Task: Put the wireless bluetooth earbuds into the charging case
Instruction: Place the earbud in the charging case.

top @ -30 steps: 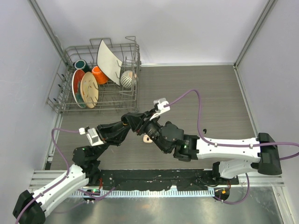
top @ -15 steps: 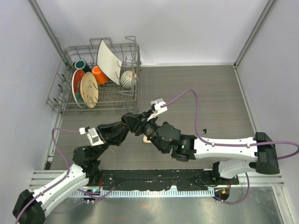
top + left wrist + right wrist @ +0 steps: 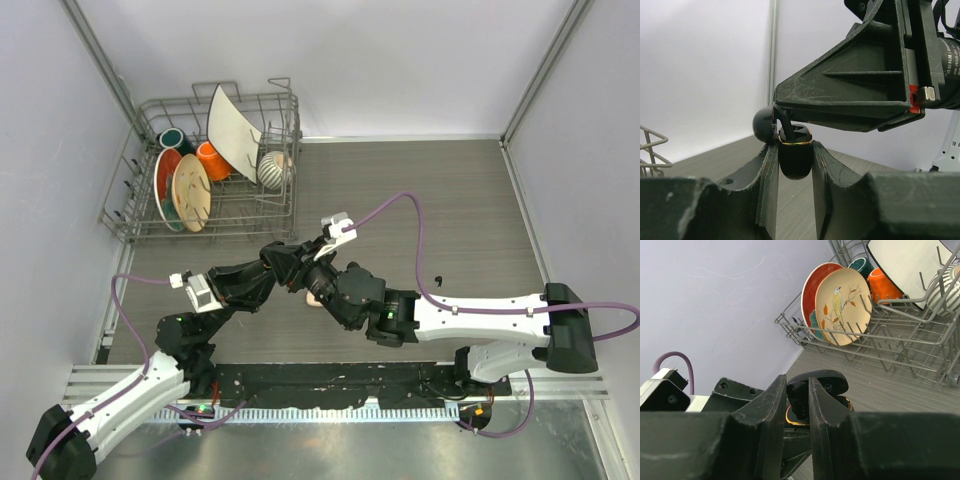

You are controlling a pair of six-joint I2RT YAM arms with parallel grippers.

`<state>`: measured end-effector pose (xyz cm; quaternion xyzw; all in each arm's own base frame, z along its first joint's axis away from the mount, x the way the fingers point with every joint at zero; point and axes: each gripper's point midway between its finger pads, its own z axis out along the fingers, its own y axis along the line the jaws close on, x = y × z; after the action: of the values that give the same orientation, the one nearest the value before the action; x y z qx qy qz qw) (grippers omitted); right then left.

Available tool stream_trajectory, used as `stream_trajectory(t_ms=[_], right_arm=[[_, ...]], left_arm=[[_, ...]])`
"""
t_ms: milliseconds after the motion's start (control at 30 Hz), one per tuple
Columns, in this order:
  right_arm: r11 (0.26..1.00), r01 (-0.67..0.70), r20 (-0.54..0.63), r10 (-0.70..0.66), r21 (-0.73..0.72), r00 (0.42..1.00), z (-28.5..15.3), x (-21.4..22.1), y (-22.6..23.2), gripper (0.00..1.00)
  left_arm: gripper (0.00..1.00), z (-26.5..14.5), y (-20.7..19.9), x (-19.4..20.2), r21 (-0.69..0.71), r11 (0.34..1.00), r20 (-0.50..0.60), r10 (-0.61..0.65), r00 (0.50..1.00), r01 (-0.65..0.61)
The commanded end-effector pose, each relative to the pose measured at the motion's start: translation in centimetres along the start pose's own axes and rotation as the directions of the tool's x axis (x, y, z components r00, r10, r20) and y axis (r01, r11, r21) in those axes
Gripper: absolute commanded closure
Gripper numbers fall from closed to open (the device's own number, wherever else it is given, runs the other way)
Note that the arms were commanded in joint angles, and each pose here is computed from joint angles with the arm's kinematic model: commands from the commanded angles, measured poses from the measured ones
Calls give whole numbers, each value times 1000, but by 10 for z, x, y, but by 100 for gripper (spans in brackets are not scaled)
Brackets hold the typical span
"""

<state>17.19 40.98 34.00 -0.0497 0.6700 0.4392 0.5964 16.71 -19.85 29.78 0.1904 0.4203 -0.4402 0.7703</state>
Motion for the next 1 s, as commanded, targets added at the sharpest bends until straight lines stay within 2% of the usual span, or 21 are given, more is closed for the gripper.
stream_trajectory(t_ms=[0,500,600,733,867,933,967], right_arm=[[1000,-17,27,17,-22,999,-1,-10,12,99],[1000,28,-7,-28,-14,1000,-14,4,-2,96],[999,35,-3,-35,6,999,-14,0,-5,90],[999,44,2,-44,24,999,-14,-5,-5,76],[999,44,-1,-44,10,999,-13,-11,1,66],[999,32,5,-32,6,999,-13,-17,5,52],[999,31,8,-31,7,999,-14,-19,5,51]], left_arm=[[100,8,2,-29,-18,1000,102,25,994,-23],[100,7,5,-44,-45,999,154,29,988,-23],[100,7,3,-44,-32,999,152,34,988,-29],[100,7,-2,-42,-4,999,145,35,989,-35],[100,6,-5,-41,15,999,142,36,989,-38],[100,6,-7,-39,26,999,132,33,991,-37],[100,6,-7,-38,27,999,130,28,991,-32]])
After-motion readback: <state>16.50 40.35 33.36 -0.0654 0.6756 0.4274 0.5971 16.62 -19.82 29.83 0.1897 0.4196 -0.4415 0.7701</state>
